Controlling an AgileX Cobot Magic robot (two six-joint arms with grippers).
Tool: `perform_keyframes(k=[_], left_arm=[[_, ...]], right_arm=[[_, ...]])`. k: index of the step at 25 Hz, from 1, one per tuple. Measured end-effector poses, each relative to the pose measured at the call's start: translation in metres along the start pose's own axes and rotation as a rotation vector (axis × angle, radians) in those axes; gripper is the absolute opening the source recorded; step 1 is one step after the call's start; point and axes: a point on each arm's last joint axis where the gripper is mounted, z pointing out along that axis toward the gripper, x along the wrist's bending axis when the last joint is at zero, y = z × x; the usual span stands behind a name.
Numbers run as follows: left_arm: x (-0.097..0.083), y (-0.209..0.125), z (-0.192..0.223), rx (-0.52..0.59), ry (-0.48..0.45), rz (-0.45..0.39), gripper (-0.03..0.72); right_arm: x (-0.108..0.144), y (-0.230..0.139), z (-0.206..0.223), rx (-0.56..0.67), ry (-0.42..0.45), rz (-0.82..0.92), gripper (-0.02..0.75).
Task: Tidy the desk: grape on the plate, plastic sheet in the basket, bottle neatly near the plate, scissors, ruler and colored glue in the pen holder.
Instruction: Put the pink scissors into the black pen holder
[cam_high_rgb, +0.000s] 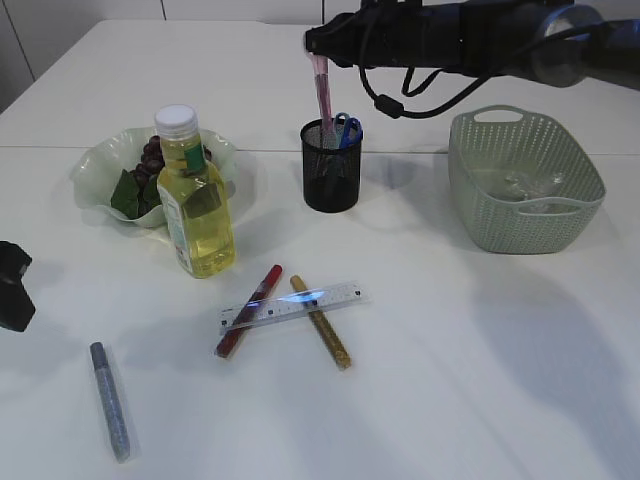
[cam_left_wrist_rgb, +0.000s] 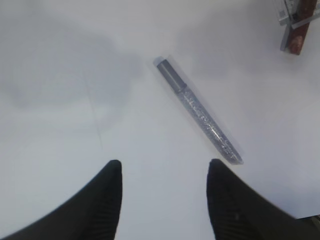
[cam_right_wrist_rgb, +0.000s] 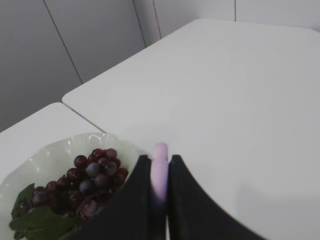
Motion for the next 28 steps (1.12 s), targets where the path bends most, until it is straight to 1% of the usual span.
perform_keyframes(k=[2,6,9,11,14,17,19,21,23,24,27,28], left_arm=[[0.0,0.0,0.0,0.0,0.001,0.001,0.394],[0.0,0.0,0.0,0.0,0.001,0.001,0.383],[0.0,0.0,0.0,-0.002,0.001,0.001,0.382],[0.0,0.0,0.0,-0.002,0.0,0.0,0.381],[0.0,0.001,0.0,-0.006,-0.002,-0.002,0.38],[-0.001,0.001,0.0,-0.008,-0.007,-0.006,0.379],[-0.001,0.001,0.0,-0.008,-0.01,-0.008,0.379],[-0.001,0.001,0.0,-0.008,-0.01,-0.008,0.379],[-0.001,0.001,0.0,-0.008,-0.013,-0.011,0.379],[-0.001,0.0,0.0,-0.003,-0.016,-0.013,0.379],[-0.002,0.0,0.0,0.003,-0.017,-0.014,0.379],[-0.002,0.0,0.0,0.005,-0.019,-0.015,0.379]], right_arm=[[-0.003,-0.005,0.003,-0.013,-0.005,-0.012,0.057],[-0.008,-0.019,0.009,-0.002,-0.026,-0.016,0.057],[-0.011,-0.024,0.011,0.006,-0.037,-0.022,0.076],[-0.011,-0.024,0.011,0.006,-0.037,-0.023,0.112],[-0.01,-0.024,0.012,0.003,-0.026,-0.02,0.236],[-0.007,-0.024,0.012,0.003,-0.001,-0.02,0.34],[-0.006,-0.024,0.012,0.003,0.008,-0.01,0.368],[-0.006,-0.022,0.011,0.007,0.008,0.045,0.378],[-0.004,-0.017,0.007,0.04,0.003,0.113,0.382],[-0.001,-0.012,0.003,0.076,0.0,0.107,0.384],[0.01,0.003,-0.015,0.244,-0.014,0.066,0.384],[0.015,0.009,-0.023,0.315,-0.036,0.059,0.382]])
